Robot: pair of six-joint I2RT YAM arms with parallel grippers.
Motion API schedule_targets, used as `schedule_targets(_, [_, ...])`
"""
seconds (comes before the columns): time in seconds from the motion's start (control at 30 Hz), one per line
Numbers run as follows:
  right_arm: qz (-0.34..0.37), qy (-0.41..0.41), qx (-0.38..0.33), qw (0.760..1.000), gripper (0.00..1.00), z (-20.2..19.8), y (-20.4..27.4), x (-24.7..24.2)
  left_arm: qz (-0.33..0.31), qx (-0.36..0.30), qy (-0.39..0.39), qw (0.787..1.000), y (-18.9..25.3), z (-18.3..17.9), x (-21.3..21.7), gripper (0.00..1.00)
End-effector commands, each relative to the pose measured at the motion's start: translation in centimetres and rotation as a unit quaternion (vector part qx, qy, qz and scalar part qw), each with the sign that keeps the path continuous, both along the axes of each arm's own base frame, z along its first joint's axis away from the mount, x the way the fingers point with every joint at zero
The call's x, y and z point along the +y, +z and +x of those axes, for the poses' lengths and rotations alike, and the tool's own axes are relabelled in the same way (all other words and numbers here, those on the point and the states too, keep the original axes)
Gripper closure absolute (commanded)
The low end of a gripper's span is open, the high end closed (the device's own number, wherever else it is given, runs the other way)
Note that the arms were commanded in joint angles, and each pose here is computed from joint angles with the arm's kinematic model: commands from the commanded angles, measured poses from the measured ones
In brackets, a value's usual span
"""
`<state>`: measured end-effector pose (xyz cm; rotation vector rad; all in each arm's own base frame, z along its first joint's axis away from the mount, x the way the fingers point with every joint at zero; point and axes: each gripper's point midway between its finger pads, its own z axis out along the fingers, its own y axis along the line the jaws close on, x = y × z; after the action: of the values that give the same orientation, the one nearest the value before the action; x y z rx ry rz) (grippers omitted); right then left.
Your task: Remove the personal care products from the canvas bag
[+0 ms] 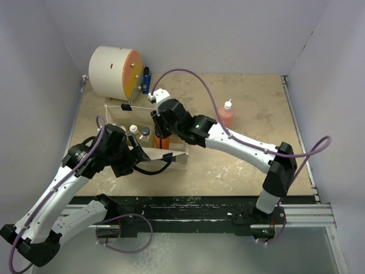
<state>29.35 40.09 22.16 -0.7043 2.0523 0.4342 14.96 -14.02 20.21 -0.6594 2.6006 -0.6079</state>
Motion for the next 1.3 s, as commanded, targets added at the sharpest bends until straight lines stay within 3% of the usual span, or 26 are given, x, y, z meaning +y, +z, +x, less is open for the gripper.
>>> schedule_targets(0.0, [0.113, -0.058, -0.016, 0.992, 1.0, -0.7, 11.1, -1.8, -0.037, -0.045, -0.014, 0.998, 2.8, 0.0, -0.6, 0.13])
schedule_targets(0.37, [0.197, -0.147, 0.012, 0.969, 1.0, -3.8, 21.1, -8.9, -0.042, -0.058, -0.01, 0.997, 3.5, -0.7, 0.1, 0.11])
schedule_targets(0.63, [0.194, -0.228, -0.021, 0.954, 1.0, -5.8, 25.0, -18.4, -0.046, -0.064, -0.005, 0.997, 3.6, -1.1, 0.4, 0.11])
schedule_targets(0.93, [0.124, -0.344, -0.051, 0.929, 1.0, -4.6, 19.8, -27.4, -0.05, -0.063, 0.003, 0.997, 4.0, -1.6, 0.8, 0.1])
schedule_targets(1.27, [0.079, -0.425, -0.087, 0.897, 1.0, 4.0, 10.8, -33.0, -0.046, -0.055, 0.012, 0.997, 4.4, -2.0, 1.2, 0.09])
